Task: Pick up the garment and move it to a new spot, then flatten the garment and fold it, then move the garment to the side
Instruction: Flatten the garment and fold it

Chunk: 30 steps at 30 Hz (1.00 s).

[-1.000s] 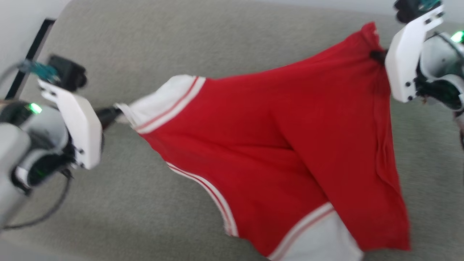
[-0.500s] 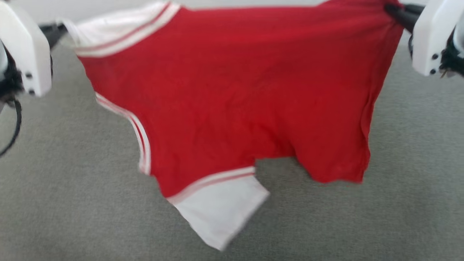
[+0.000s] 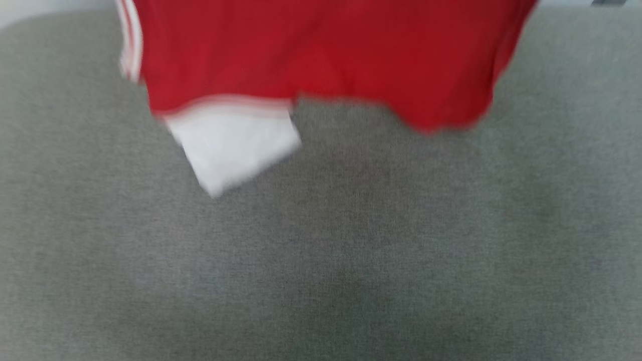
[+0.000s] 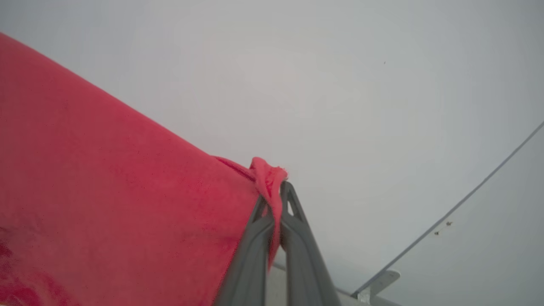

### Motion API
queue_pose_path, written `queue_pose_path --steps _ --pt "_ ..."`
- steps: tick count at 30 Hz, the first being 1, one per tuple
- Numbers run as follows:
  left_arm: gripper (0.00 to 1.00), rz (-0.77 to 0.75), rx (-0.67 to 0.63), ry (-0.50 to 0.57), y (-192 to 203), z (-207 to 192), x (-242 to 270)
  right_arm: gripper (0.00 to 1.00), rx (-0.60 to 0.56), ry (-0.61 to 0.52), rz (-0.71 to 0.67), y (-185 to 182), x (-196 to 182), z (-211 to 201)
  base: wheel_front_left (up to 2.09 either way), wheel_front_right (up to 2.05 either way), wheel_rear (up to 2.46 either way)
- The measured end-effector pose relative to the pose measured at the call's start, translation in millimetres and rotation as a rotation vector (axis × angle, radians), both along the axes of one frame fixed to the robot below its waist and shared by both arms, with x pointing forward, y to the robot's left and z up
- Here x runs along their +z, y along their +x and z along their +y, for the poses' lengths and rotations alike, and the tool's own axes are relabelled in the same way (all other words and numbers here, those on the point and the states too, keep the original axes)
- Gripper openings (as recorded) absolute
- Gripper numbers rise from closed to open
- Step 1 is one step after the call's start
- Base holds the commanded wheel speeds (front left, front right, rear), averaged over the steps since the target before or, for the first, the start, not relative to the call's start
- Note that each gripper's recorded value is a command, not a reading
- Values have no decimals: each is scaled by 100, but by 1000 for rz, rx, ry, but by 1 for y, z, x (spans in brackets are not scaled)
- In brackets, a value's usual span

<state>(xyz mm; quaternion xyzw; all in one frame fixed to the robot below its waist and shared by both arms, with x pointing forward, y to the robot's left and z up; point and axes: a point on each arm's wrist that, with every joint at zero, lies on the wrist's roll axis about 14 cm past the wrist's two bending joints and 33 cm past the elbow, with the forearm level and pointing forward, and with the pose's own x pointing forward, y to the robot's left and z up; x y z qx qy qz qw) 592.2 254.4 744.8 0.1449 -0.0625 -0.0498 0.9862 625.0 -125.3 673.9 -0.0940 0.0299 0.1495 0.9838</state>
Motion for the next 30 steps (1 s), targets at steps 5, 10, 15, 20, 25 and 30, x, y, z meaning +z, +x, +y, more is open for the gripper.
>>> queue_pose_path --steps 5,10,15,20,25,30 --pt "0 -305 -30 27 20 -7 46 0 -24 4 -249 29 27 -1 0 0 0" --pt "0 -344 -69 58 25 -9 42 0 -15 -15 -305 41 13 8 0 0 0" --pt "0 -116 -81 53 24 2 -46 0 0 -30 -158 38 -43 17 0 0 0" --pt "0 186 -68 65 3 6 -144 0 23 -34 72 16 -121 24 0 0 0" --pt "0 474 -95 -33 -42 -5 -222 0 54 -25 279 -19 -179 28 0 0 0" --pt "0 725 -94 -91 -100 2 -272 0 101 -11 441 -61 -210 27 0 0 0"
